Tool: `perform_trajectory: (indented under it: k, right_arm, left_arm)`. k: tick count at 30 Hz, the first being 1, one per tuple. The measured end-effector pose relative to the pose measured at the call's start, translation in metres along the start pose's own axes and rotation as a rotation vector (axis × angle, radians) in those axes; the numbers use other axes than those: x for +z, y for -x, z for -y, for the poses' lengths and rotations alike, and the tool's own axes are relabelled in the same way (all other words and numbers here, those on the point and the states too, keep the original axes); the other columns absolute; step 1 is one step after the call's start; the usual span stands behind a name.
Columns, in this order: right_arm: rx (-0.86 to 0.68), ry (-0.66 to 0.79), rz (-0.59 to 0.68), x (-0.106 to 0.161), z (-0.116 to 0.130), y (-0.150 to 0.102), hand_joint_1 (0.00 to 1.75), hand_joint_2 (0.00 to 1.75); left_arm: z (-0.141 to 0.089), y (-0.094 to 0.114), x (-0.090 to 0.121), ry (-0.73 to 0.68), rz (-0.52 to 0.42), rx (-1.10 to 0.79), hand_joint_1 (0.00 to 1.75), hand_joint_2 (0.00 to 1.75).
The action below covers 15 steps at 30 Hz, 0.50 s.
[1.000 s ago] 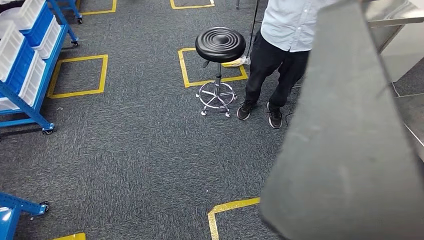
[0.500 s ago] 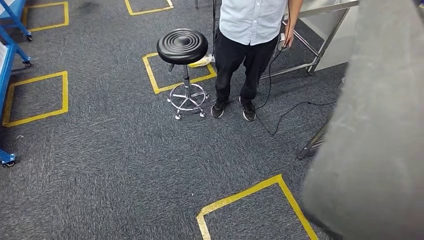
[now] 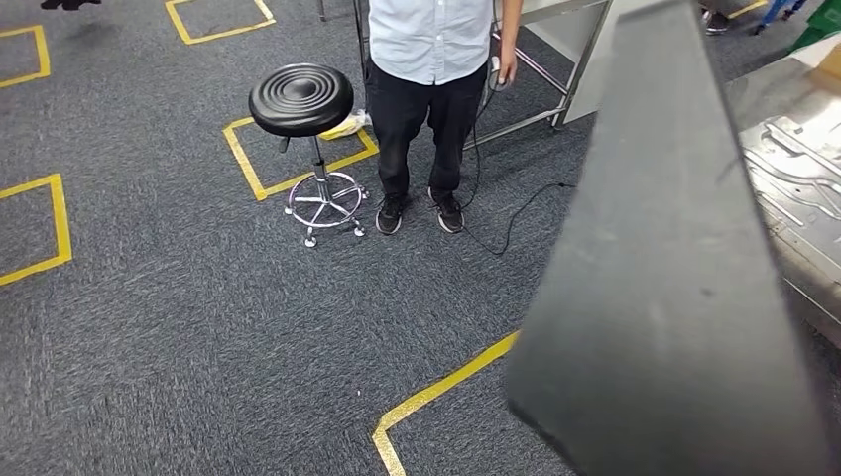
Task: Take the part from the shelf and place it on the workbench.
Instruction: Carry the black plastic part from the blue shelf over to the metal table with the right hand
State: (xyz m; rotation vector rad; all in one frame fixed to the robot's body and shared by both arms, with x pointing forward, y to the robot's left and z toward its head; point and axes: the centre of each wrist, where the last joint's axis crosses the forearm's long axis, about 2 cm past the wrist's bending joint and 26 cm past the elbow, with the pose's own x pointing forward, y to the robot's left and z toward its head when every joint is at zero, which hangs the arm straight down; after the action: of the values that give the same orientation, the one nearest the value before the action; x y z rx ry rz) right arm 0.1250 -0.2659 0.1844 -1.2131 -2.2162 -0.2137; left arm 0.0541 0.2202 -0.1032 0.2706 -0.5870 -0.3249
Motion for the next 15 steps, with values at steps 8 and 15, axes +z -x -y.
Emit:
perform_trajectory:
  k: [8,15]
  right_arm:
    - [-0.013,0.007,-0.003,-0.0017,-0.0078,0.0031,1.75,1.75]
    - [-0.013,0.002,-0.008,-0.0005,-0.0104,0.0048,1.75,1.75]
  left_arm:
    - [-0.0027,0.0008,-0.0010,-0.009,0.005,0.003,0.00,1.75]
    - [-0.0055,0.0026,-0.0018,-0.009,0.013,0.007,0.00,1.75]
